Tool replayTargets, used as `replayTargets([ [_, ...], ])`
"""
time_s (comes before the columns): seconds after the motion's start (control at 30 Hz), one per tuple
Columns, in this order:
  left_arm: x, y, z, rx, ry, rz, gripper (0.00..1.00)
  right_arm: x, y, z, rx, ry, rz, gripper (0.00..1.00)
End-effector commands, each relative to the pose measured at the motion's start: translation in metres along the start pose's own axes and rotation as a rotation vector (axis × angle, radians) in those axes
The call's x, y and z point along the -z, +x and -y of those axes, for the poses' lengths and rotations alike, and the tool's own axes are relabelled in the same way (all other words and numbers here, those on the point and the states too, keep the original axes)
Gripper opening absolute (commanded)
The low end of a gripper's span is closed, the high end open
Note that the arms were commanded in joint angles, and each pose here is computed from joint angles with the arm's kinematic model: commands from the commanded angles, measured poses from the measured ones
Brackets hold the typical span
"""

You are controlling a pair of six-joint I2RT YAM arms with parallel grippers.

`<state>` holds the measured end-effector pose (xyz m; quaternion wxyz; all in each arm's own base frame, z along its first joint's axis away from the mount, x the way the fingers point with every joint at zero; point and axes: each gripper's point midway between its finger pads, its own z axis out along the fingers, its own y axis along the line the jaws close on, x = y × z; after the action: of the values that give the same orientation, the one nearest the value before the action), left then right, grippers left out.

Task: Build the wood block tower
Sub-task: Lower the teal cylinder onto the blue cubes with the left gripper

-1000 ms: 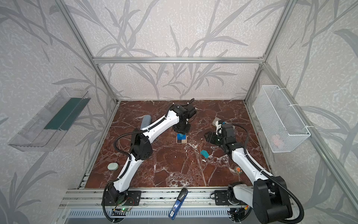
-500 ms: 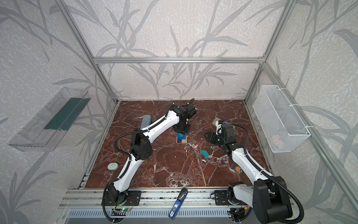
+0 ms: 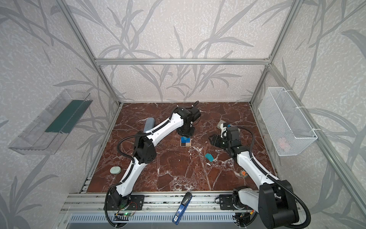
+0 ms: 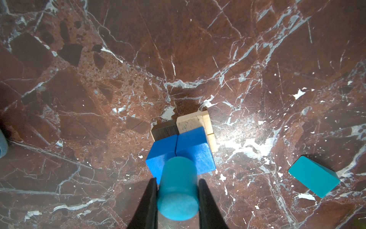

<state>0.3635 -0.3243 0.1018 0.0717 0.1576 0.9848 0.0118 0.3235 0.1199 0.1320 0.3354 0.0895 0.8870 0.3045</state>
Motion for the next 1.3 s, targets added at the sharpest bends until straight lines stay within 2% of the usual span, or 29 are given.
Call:
replayTargets([
  [0.0, -0.0068, 0.0042, -0.0060, -0.002, -0.042, -0.030, 0.18, -0.0002, 0.0018, 0.0021, -0.001, -0.006, 0.000, 0.53],
  [0.43, -0.0077, 0.0035, -0.0071, 0.006, -0.042, -0.030, 0.18, -0.0008, 0.0021, 0.0033, -0.005, -0.003, -0.002, 0.53],
  [0.8, -0.0074, 0.0029, -0.0066, 0.008, -0.039, -0.028, 0.33, -0.0009, 0.0012, 0.0031, -0.003, -0.003, -0.001, 0.53],
  [1.27, -0.0056, 0.0032, -0.0072, 0.008, -0.041, -0.027, 0.35, -0.0015, 0.0021, 0.0036, -0.006, -0.003, -0.005, 0.53],
])
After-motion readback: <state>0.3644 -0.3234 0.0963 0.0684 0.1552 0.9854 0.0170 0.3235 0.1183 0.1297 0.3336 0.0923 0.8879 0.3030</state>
